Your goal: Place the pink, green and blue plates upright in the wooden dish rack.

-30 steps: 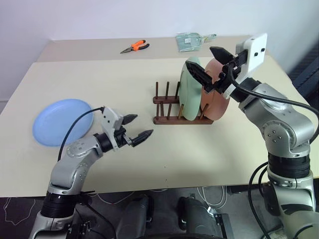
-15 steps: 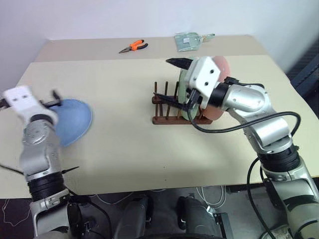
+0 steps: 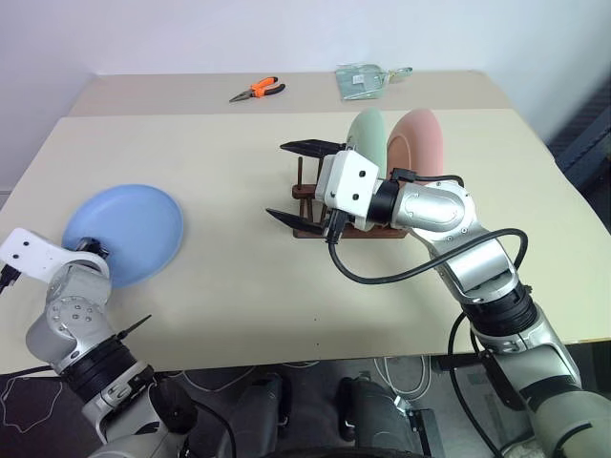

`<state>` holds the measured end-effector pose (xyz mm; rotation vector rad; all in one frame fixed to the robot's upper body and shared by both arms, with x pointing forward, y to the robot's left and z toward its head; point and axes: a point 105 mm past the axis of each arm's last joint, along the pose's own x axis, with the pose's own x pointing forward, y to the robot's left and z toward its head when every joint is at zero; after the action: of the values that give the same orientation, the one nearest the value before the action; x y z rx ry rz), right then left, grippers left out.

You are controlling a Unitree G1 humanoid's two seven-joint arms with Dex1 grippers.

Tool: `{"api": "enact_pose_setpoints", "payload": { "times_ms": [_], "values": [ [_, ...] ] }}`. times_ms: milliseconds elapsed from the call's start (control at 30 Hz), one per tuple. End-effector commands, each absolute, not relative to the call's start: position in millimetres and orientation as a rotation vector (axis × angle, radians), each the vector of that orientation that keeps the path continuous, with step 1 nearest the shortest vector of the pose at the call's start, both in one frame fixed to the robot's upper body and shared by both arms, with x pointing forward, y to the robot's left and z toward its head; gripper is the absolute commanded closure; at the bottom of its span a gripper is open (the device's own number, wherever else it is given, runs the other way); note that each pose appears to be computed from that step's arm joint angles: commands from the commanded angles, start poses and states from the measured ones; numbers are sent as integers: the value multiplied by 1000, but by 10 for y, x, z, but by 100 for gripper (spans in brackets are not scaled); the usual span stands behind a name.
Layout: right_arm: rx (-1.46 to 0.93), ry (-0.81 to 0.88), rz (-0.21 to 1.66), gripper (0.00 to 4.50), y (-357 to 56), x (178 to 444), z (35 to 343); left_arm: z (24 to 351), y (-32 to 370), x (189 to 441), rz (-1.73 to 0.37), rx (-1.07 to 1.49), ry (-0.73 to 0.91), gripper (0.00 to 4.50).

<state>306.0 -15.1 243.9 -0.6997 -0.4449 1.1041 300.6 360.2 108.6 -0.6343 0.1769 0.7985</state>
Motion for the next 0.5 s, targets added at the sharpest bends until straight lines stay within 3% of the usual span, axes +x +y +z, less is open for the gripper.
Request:
{"api": "enact_pose_setpoints", "payload": {
  "times_ms": [33, 133, 200, 333, 500],
  "values": [
    [-697, -475, 1073, 0, -187, 3063, 2541, 1113, 3495, 3107, 718, -636, 186, 382],
    [-697, -465, 1067, 0, -202, 3070, 2533, 1255, 3362, 3237, 604, -623, 137, 432],
    [-711, -471, 1055, 0, -213, 3070, 2535, 1460, 3251, 3326, 511, -620, 46, 433],
    [-771, -508, 1034, 0, -199, 3066, 2530, 2329, 2794, 3486, 226, -483, -249, 433],
    [-802, -547, 1017, 0, -144, 3106, 2556, 2866, 2322, 3526, 8, -404, -392, 433]
  ]
}}
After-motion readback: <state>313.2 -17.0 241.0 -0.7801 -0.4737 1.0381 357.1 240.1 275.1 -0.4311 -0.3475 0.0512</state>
